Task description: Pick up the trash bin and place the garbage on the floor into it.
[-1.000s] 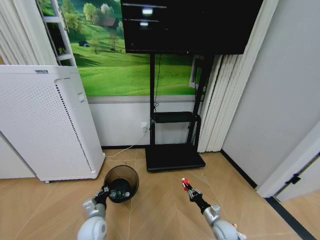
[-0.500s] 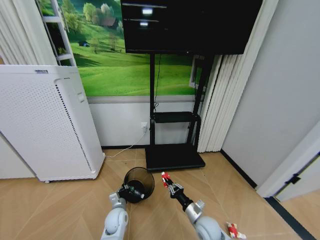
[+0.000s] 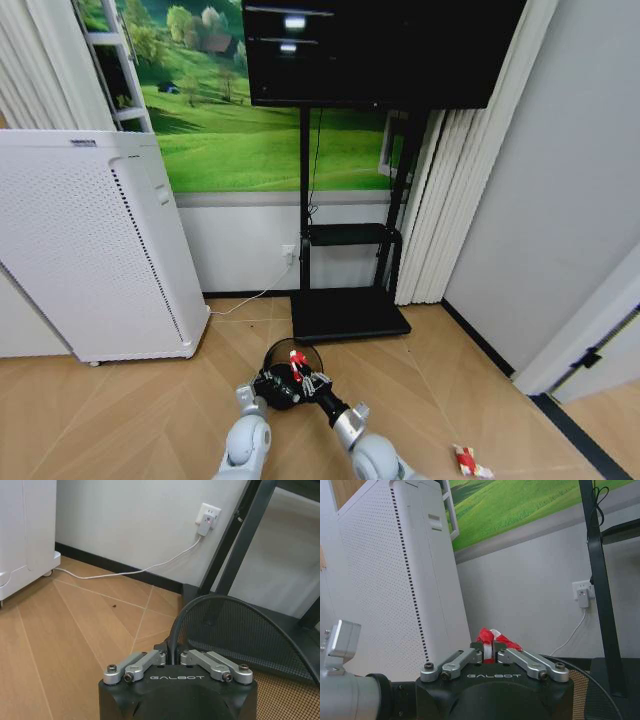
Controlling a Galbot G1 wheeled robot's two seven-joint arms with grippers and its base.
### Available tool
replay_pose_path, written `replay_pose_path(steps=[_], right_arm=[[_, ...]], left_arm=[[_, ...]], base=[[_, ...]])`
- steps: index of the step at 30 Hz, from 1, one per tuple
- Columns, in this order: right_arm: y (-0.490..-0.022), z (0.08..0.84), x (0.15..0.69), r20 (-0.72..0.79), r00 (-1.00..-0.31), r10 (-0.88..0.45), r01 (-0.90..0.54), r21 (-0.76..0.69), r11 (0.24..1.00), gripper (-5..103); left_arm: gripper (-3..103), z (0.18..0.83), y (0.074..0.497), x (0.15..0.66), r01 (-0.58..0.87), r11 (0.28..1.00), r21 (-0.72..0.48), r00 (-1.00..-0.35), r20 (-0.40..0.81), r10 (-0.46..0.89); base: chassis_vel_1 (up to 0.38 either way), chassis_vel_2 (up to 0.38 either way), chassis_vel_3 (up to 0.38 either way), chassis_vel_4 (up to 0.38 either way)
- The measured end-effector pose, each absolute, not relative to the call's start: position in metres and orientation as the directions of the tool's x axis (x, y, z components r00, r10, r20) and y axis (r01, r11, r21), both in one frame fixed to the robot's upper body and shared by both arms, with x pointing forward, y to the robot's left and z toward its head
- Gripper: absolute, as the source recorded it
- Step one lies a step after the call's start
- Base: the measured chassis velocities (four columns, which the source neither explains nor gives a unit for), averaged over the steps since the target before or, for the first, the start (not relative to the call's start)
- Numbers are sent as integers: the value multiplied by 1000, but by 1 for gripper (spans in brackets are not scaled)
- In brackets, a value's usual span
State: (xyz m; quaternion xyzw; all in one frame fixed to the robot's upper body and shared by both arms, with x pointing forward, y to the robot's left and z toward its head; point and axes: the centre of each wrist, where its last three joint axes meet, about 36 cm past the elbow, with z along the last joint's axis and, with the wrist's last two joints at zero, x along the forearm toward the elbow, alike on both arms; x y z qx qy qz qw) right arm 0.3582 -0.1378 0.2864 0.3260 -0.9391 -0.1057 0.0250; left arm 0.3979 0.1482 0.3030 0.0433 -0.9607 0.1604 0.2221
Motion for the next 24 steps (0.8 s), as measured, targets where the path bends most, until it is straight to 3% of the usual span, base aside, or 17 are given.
replay_pose_path(steps=[4, 7, 10, 12, 16, 17, 19, 20, 22, 23, 24], right_arm=[[-137, 288, 365, -23, -788, -615, -605, 210, 768, 20], [-133, 288, 368, -23, -789, -614, -604, 212, 768, 36], [-131, 287, 369, -23, -790, -612, -602, 214, 769, 41], [-129, 286, 369, -23, -794, -608, -597, 219, 772, 52], [-130, 286, 370, -23, -798, -602, -592, 218, 776, 63], [-132, 287, 371, -23, -800, -599, -589, 215, 779, 74], [-134, 287, 371, -22, -802, -597, -587, 212, 781, 74], [-138, 289, 373, -22, -805, -593, -584, 204, 785, 85], [-140, 289, 374, -24, -806, -591, -583, 201, 787, 85], [-142, 291, 376, -27, -809, -587, -580, 197, 790, 96], [-142, 291, 376, -27, -809, -587, -580, 197, 790, 96]], left_arm=[[7, 306, 144, 396, -147, 943, -300, -899, 437, -1], [7, 305, 144, 394, -146, 942, -301, -898, 440, 1], [7, 305, 144, 394, -147, 942, -301, -898, 440, 1], [7, 307, 146, 391, -149, 941, -303, -899, 438, -1], [7, 309, 148, 387, -155, 940, -305, -899, 437, -7], [7, 309, 150, 385, -159, 939, -305, -899, 438, -10], [7, 309, 151, 383, -163, 939, -304, -898, 440, -13], [7, 308, 152, 381, -167, 938, -303, -897, 442, -17], [7, 308, 153, 380, -170, 938, -302, -896, 443, -20], [7, 308, 155, 379, -173, 938, -301, -896, 444, -23], [7, 308, 155, 379, -173, 938, -301, -896, 444, -23]], base=[[0, 0, 0, 0], [0, 0, 0, 0], [0, 0, 0, 0], [0, 0, 0, 0], [0, 0, 0, 0], [0, 0, 0, 0], [0, 0, 0, 0], [0, 0, 0, 0], [0, 0, 0, 0], [0, 0, 0, 0], [0, 0, 0, 0]])
